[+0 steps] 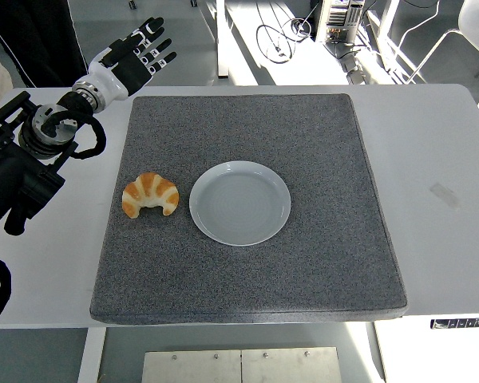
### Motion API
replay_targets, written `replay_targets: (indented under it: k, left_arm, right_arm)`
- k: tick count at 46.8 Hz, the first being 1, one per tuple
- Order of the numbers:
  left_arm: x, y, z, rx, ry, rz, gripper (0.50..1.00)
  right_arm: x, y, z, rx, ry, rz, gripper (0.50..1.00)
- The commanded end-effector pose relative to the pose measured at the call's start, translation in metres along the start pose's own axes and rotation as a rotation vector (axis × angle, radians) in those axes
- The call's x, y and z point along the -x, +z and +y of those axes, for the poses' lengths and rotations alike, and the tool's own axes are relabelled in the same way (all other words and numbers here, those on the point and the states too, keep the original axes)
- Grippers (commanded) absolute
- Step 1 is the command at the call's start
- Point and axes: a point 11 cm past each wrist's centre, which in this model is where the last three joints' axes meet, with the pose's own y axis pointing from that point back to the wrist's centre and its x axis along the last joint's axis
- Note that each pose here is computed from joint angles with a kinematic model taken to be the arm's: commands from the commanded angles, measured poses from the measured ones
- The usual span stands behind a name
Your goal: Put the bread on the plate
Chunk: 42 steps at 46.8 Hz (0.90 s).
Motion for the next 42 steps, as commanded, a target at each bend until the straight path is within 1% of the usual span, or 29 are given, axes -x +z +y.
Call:
replay_targets:
  k: [1,7,20,22,25,29,35,42]
  left_arm:
    - [0.000,0.000,0.000,0.000,-0.001,-0.002,0.983]
    - [0.000,0.001,0.000,0.014,-0.003,-0.002,0.983]
    - [0.002,0.003,0.000,0.006,-0.003,-0.001,0.983]
    - [0.002,0.007,0.000,0.013,-0.005,0.007,0.983]
    - [-0.001,0.021,0.004,0.044,-0.004,0.016,0.983]
    - [0.007,0.034,0.006,0.062,-0.029,0.008,0.983]
    - [0.018,0.051,0.015,0.063,-0.075,-0.068,0.983]
    - [0.020,0.064,0.026,0.040,-0.085,-0.299,0.983]
  right_arm:
    - [0.000,0.000,0.000,0.000,0.001,0.000,1.000]
    - [0.000,0.000,0.000,0.000,0.001,0.000,1.000]
    - [0.000,0.000,0.000,0.000,0.001,0.000,1.000]
    - [0.000,0.000,0.000,0.000,0.000,0.000,1.000]
    - [0.000,0.000,0.000,0.000,0.000,0.000,1.000]
    - [0.000,0.000,0.000,0.000,0.000,0.000,1.000]
    - [0.000,0.000,0.000,0.000,0.000,0.000,1.000]
    - [0.000,0.000,0.000,0.000,0.000,0.000,1.000]
